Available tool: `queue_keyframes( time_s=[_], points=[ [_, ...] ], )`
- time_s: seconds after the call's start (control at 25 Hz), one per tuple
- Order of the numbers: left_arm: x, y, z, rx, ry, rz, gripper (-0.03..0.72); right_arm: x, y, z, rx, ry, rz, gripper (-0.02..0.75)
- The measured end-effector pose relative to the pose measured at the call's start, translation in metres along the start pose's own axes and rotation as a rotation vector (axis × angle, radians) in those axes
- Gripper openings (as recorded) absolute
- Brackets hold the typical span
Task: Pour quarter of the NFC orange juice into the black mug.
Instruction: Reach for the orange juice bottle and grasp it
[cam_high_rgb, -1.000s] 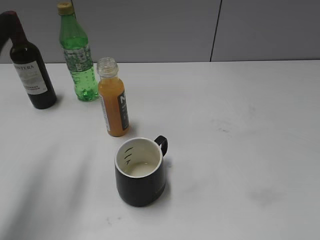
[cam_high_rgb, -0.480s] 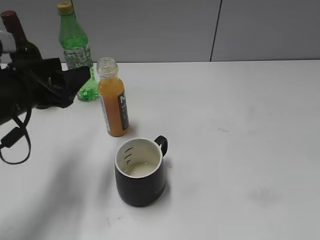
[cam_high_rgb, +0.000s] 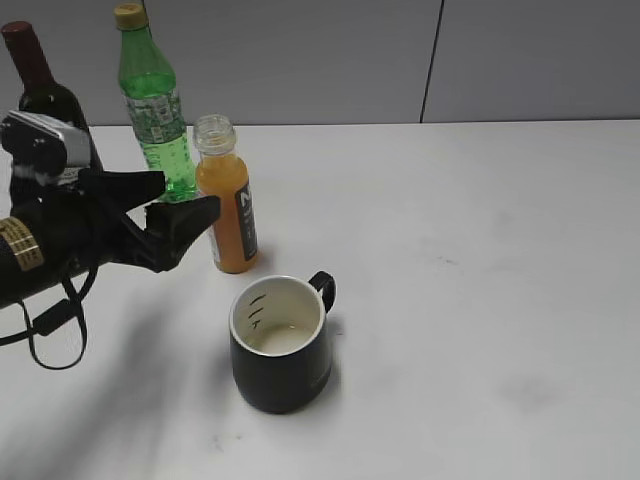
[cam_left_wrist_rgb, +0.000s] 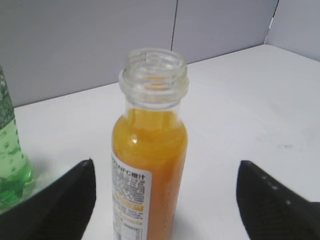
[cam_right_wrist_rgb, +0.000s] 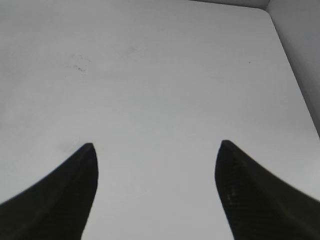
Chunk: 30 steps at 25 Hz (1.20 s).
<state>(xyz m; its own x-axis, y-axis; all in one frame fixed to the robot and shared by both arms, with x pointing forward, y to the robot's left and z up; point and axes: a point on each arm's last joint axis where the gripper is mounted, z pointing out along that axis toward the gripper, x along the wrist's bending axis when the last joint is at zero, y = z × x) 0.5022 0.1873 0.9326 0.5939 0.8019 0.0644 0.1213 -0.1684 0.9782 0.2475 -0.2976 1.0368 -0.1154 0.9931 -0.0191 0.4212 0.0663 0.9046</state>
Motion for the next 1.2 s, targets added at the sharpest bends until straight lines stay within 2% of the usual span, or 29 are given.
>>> queue_keyframes(
  time_s=[0.56, 1.2],
  points=[
    [0.004, -0.011, 0.005, 0.011, 0.042, -0.046, 0.694, 0.000, 0.000, 0.000, 0.000, 0.000, 0.000, 0.556],
    [0.012, -0.047, 0.063, 0.015, -0.018, -0.044, 0.694, 0.000, 0.000, 0.000, 0.000, 0.000, -0.001, 0.556]
  ],
)
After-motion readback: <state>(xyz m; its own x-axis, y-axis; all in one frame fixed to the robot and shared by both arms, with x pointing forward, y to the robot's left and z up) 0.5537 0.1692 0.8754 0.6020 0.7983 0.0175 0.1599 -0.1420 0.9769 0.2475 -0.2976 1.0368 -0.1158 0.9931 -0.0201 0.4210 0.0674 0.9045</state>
